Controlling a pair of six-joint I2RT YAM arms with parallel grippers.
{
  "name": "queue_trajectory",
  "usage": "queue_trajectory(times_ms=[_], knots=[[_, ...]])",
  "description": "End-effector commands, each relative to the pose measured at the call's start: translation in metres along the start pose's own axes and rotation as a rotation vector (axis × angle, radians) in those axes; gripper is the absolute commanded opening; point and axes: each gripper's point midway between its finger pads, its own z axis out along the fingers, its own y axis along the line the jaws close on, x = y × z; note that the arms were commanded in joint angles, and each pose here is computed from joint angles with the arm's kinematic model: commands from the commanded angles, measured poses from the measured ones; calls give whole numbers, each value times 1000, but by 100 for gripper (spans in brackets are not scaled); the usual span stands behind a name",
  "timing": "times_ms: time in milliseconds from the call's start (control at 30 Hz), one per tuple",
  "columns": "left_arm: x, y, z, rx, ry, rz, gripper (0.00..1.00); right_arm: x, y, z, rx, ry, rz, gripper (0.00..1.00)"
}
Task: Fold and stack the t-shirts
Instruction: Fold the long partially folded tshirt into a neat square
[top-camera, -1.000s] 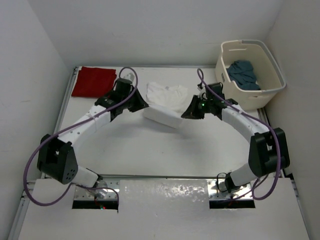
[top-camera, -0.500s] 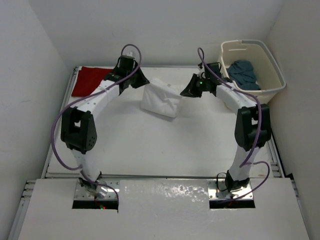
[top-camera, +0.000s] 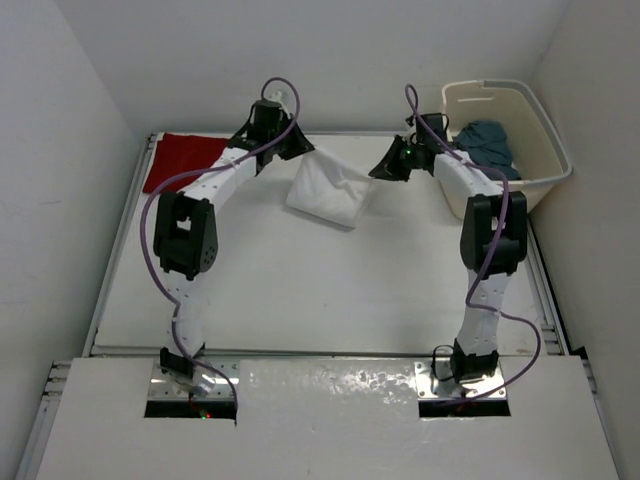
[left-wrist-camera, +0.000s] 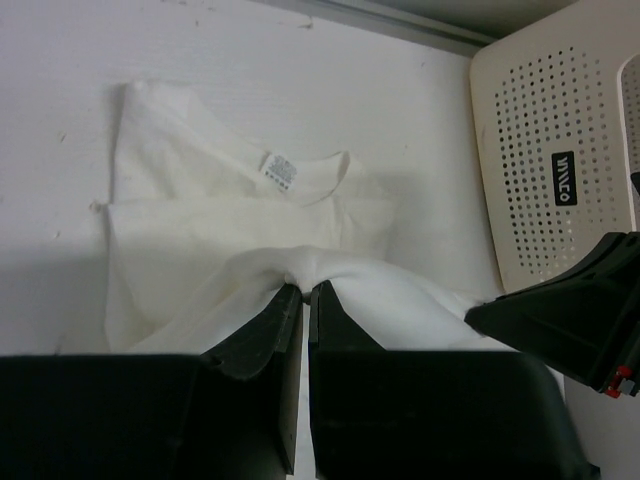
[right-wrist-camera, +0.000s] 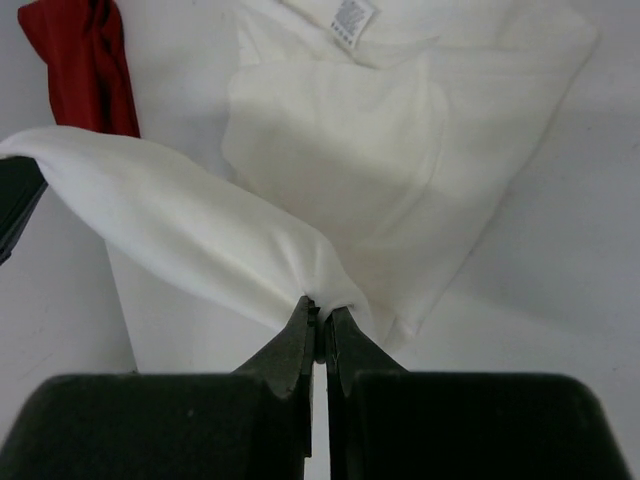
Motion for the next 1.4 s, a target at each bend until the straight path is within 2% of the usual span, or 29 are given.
queue_trajectory(times_ms=[0, 333, 433, 567, 633, 667, 733, 767, 833, 900, 933, 967, 1033, 1067, 1133, 1167, 1200, 1367], knots=[[-38, -20, 12, 104, -101, 37, 0, -39, -1, -6, -1, -95, -22, 0], [-42, -20, 58, 141, -128, 12, 0, -76, -28, 33, -14, -109, -8, 0], [-36, -14, 75, 141, -120, -6, 0, -90, -34, 49, -48, -145, -16, 0], [-26, 3, 96, 113, -125, -37, 0, -128, -42, 67, -90, -277, -53, 0], [-27, 10, 101, 92, -141, -47, 0, -132, -53, 85, -119, -281, -27, 0], [-26, 15, 106, 79, -152, -52, 0, -146, -45, 84, -149, -323, -45, 2], [-30, 16, 111, 77, -171, -54, 0, -150, -50, 93, -161, -333, -44, 29], [-29, 17, 112, 71, -164, -54, 27, -156, -46, 89, -164, -346, -52, 39], [-44, 6, 107, 81, -183, -28, 69, -163, -29, 74, -189, -366, -79, 51], [-60, -6, 96, 102, -219, -15, 87, -161, -15, 62, -222, -369, -113, 54], [-74, -21, 83, 127, -251, -9, 95, -167, 10, 40, -259, -391, -153, 56], [-79, -28, 76, 142, -260, -3, 100, -157, 11, 37, -265, -371, -158, 57], [-85, -44, 56, 156, -274, 13, 100, -147, 33, 18, -284, -360, -200, 63], [-72, -40, 57, 143, -251, 15, 100, -140, 41, 11, -304, -349, -232, 66], [-67, -55, 44, 145, -244, 42, 100, -117, 48, 10, -314, -315, -244, 78], [-57, -54, 43, 138, -213, 50, 100, -113, 66, -7, -343, -324, -284, 95], [-45, -57, 43, 136, -181, 47, 100, -107, 69, -10, -340, -317, -285, 99], [13, -49, 41, 167, -54, -31, 100, -61, 84, -15, -437, -285, -192, 99]])
